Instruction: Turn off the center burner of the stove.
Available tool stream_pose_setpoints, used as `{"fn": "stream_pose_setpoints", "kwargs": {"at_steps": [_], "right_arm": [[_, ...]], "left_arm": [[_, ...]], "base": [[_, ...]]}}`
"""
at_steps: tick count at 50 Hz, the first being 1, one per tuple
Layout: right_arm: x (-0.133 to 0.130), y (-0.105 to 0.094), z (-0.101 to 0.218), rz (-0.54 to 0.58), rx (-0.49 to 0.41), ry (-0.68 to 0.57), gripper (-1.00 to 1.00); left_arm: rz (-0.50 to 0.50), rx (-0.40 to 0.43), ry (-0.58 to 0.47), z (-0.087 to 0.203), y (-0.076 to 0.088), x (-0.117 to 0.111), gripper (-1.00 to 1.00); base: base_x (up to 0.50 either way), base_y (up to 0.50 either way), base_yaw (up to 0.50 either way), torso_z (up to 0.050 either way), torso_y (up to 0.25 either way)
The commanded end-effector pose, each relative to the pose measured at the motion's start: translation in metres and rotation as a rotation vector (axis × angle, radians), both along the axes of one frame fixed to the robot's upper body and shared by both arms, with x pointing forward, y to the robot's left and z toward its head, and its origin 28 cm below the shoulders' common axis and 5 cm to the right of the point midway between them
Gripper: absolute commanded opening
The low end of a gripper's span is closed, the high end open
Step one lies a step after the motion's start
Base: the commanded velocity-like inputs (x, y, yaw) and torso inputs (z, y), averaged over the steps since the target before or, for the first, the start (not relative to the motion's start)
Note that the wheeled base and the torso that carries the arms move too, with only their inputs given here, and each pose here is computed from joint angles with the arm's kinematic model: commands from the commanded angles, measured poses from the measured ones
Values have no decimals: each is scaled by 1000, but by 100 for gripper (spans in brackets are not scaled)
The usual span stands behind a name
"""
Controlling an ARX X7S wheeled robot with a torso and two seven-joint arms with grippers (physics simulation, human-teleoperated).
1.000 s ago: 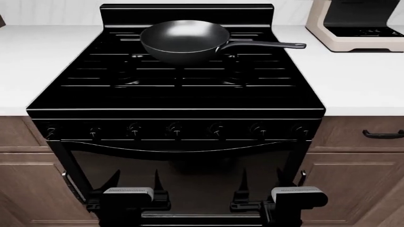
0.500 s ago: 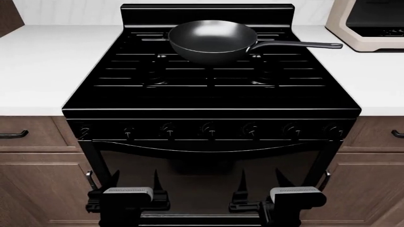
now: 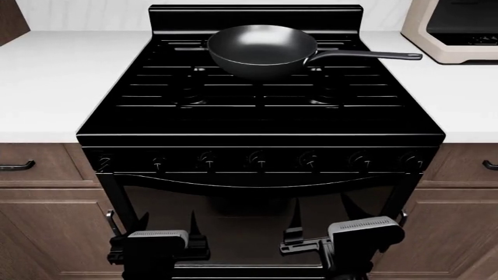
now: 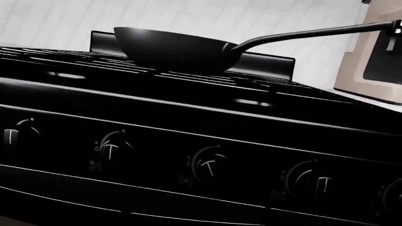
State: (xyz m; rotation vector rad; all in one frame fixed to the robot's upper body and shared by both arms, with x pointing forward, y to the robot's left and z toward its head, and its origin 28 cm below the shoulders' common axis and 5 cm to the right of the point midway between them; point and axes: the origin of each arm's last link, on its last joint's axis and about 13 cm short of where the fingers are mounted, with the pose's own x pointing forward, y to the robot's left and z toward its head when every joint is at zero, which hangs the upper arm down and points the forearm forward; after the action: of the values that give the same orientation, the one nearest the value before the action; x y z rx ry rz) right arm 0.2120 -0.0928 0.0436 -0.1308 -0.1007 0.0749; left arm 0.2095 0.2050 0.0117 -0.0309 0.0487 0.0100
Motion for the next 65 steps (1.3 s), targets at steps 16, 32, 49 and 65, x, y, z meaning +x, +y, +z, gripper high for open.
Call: {"fn": "stream_pose_setpoints", "kwargs": {"at_steps": [16,32,49,65], "right_arm": [[10,-7,57,52,-40,-99,100],[25,-9,67,89,-137,-44,100],[39,-14,67,60,-178,8,100],[47,-18,56,32,-213,94,100]], "left_arm": [[-10,-8,47,-3,-1,0,100],[-20,-8,49,-3,-1,-1,100],[-16,-10,52,-3,-1,0,100],[-13,-12,56,-4,-1,0,100]], "base": [[0,0,0,0,0],[0,0,0,0,0],[0,0,0,0,0],[0,0,0,0,0]]}}
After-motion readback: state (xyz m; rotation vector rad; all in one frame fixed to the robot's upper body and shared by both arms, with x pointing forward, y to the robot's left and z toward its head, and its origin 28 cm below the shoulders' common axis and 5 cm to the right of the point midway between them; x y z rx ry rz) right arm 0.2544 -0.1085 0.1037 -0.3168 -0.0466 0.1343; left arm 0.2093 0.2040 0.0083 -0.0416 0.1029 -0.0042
